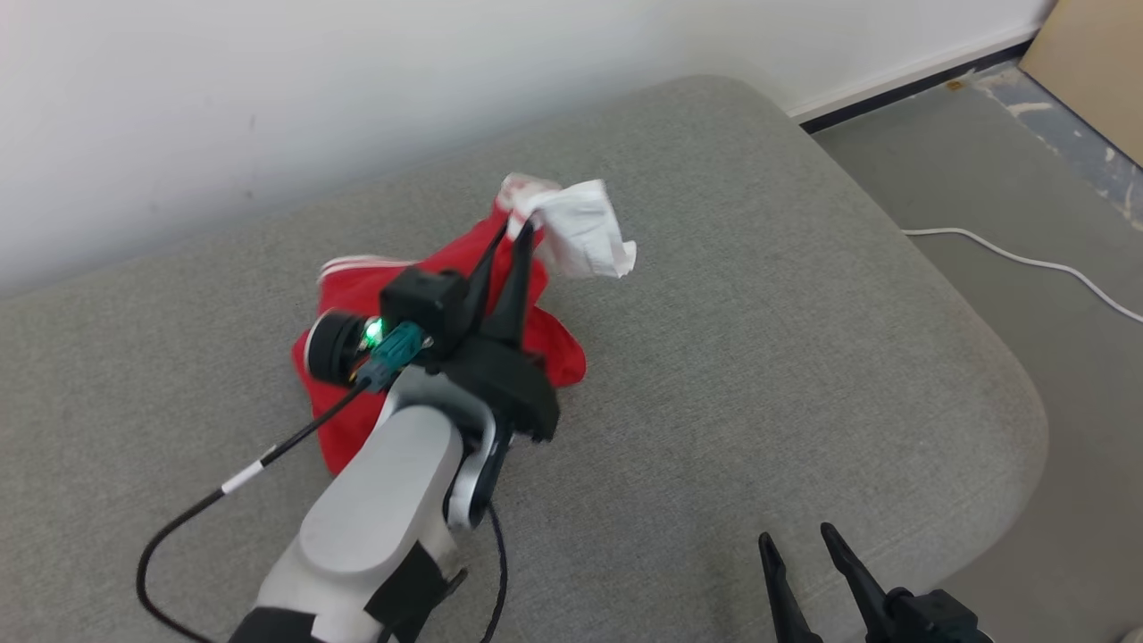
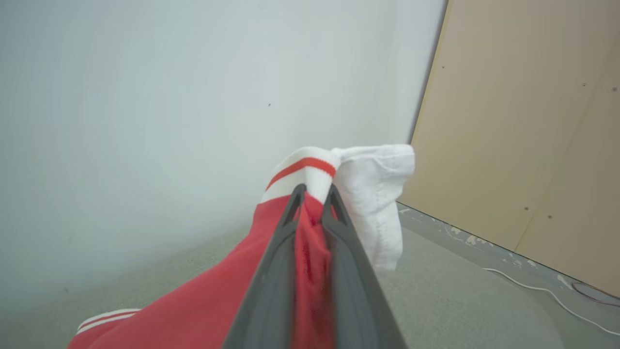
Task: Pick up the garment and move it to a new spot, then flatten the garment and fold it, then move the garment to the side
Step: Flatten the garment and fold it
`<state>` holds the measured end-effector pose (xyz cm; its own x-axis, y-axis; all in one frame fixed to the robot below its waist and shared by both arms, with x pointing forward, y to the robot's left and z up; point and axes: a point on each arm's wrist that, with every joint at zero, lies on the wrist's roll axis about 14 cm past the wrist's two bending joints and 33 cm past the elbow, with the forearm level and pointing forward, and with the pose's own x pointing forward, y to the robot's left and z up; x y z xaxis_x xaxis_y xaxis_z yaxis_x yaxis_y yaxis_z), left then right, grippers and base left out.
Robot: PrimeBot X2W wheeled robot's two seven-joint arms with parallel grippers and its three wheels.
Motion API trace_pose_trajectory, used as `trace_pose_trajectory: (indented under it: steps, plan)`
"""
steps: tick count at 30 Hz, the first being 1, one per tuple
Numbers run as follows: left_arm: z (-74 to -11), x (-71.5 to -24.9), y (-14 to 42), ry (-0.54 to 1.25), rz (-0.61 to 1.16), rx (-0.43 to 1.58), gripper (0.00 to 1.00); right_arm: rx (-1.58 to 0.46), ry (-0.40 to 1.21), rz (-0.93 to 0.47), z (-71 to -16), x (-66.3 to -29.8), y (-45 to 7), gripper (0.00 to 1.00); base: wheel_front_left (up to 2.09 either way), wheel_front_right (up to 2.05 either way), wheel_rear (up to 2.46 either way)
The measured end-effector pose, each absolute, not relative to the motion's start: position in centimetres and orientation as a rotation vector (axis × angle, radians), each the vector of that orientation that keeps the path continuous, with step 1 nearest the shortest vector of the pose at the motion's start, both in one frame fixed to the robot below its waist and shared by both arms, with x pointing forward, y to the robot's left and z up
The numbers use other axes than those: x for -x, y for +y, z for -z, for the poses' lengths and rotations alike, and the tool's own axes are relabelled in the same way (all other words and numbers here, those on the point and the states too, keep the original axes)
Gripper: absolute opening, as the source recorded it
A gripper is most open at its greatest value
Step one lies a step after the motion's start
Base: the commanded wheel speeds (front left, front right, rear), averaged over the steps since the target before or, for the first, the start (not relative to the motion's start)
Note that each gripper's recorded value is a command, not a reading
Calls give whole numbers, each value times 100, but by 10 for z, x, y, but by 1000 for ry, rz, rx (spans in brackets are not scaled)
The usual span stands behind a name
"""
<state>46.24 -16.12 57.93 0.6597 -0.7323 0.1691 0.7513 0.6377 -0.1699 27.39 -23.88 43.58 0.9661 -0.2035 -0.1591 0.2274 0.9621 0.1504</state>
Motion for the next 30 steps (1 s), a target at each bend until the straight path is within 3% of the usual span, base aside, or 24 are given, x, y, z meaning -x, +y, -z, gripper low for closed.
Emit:
trace_pose_trajectory:
  steps: [10,14,21,30]
  plan:
    - [-727,-429,-188,-360,998,599,0,-197,138,246,-436,-263,-241,100,0,0,0]
    - [-742,-431,-179,-378,969,669,0,-205,138,252,-436,-263,-242,100,0,0,0]
    - [-639,-471,-133,-145,716,619,0,-208,145,193,-434,-280,-229,100,0,0,0]
    - [-510,-485,-1,82,291,590,0,-200,164,61,-430,-309,-197,100,0,0,0]
